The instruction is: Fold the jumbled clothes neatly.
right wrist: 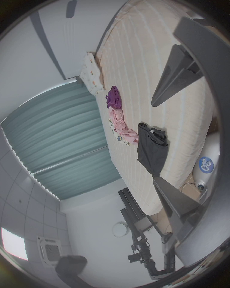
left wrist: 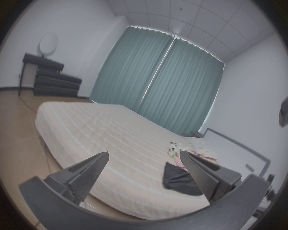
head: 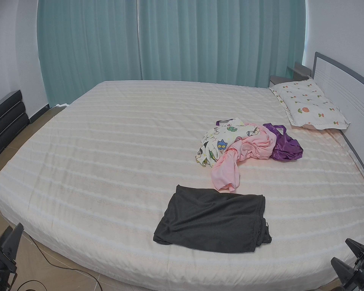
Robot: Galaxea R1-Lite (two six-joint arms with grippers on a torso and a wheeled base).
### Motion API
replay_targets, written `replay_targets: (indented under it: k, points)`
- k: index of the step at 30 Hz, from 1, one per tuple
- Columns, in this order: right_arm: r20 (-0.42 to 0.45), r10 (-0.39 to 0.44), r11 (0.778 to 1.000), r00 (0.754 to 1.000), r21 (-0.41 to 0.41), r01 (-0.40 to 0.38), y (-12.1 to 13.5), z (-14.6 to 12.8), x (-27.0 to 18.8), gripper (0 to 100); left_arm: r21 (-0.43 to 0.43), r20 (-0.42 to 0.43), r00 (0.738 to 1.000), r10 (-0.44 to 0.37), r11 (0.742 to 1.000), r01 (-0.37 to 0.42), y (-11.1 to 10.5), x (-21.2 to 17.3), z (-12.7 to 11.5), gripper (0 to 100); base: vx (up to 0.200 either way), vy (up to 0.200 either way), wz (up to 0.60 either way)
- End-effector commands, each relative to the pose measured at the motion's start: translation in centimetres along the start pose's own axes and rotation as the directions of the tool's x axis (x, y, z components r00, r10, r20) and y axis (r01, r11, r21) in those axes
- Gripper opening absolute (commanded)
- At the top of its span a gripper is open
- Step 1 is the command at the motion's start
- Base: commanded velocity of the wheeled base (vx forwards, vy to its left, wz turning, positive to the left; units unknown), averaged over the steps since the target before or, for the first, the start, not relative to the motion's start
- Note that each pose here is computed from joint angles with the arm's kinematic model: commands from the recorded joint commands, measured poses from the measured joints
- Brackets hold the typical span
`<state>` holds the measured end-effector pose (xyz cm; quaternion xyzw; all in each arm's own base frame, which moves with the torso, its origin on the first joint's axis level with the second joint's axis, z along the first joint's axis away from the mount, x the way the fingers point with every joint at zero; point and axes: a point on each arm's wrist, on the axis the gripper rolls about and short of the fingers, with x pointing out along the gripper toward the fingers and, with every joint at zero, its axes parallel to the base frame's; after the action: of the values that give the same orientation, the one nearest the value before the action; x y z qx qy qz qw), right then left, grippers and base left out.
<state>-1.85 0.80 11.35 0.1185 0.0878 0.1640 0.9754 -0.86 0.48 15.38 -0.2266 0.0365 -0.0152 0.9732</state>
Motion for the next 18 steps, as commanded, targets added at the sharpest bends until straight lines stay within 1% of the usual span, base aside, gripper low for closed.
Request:
replay_targets:
  k: [1,2,3,4,6,7,8,9,10,12,13,14,15,16,18]
  points:
    - [0.103,0.021,0.997,0.994,-0.079,-0.012,0.2,-1.9,-1.6,100,0.123,0.100,0.991,0.091,0.987,-0.103,1.9,-2.0,-2.7,100,0.000,0.000,0.00]
    - [0.103,0.021,0.997,0.994,-0.079,-0.012,0.2,-1.9,-1.6,100,0.123,0.100,0.991,0.091,0.987,-0.103,1.9,-2.0,-2.7,100,0.000,0.000,0.00]
    - [0.084,-0.021,0.995,0.996,-0.093,0.029,-0.2,-2.6,-1.2,100,0.154,0.115,0.983,0.143,0.975,-0.160,2.2,-1.8,-3.0,100,0.000,0.000,0.00]
    - [0.078,-0.066,0.989,0.995,-0.127,0.076,-0.6,-3.1,-0.9,100,0.159,0.131,0.978,0.165,0.970,-0.185,2.3,-1.7,-3.1,100,0.000,0.000,0.00]
    - [0.094,-0.088,0.983,0.992,-0.155,0.101,-0.6,-3.1,-0.8,100,0.159,0.138,0.974,0.180,0.967,-0.201,2.4,-1.6,-3.3,100,0.000,0.000,0.00]
    - [0.142,-0.119,0.972,0.983,-0.186,0.145,-0.8,-3.0,-0.7,100,0.154,0.159,0.966,0.206,0.961,-0.230,2.5,-1.5,-3.4,100,0.000,0.000,0.00]
    - [0.167,-0.139,0.965,0.976,-0.200,0.172,-0.9,-3.1,-0.5,100,0.156,0.159,0.960,0.233,0.954,-0.257,2.8,-1.3,-3.8,100,0.000,0.000,0.00]
    - [0.190,-0.166,0.959,0.968,-0.199,0.203,-1.0,-3.0,-0.4,100,0.166,0.156,0.954,0.255,0.945,-0.280,3.0,-1.1,-4.3,100,0.000,0.000,0.00]
    - [0.199,-0.177,0.957,0.964,-0.194,0.216,-1.0,-3.0,-0.4,100,0.176,0.158,0.950,0.269,0.939,-0.295,3.1,-1.0,-4.5,100,0.000,0.000,0.00]
    - [0.221,-0.250,0.940,0.943,-0.179,0.291,-1.2,-2.9,-0.5,100,0.218,0.170,0.938,0.303,0.916,-0.336,3.6,-0.6,-5.3,100,0.000,0.000,0.00]
    - [0.230,-0.297,0.926,0.927,-0.168,0.338,-1.3,-2.9,-0.5,100,0.234,0.172,0.934,0.314,0.908,-0.348,3.8,-0.4,-5.7,100,0.000,0.000,0.00]
    - [0.230,-0.297,0.926,0.927,-0.168,0.338,-1.3,-2.9,-0.5,100,0.234,0.172,0.934,0.314,0.908,-0.348,3.8,-0.4,-5.7,100,0.000,0.000,0.00]
    - [0.243,-0.375,0.897,0.894,-0.149,0.417,-1.5,-2.9,-0.6,100,0.265,0.191,0.931,0.312,0.897,-0.355,3.8,-0.3,-5.9,100,0.000,0.000,0.00]
    - [0.247,-0.395,0.887,0.885,-0.145,0.437,-1.5,-2.9,-0.6,100,0.274,0.192,0.929,0.315,0.892,-0.359,3.8,-0.3,-5.9,100,0.000,0.000,0.00]
    - [0.251,-0.407,0.881,0.878,-0.144,0.450,-1.5,-2.8,-0.6,100,0.290,0.200,0.922,0.332,0.879,-0.379,3.8,-0.3,-5.9,100,0.000,0.000,0.00]
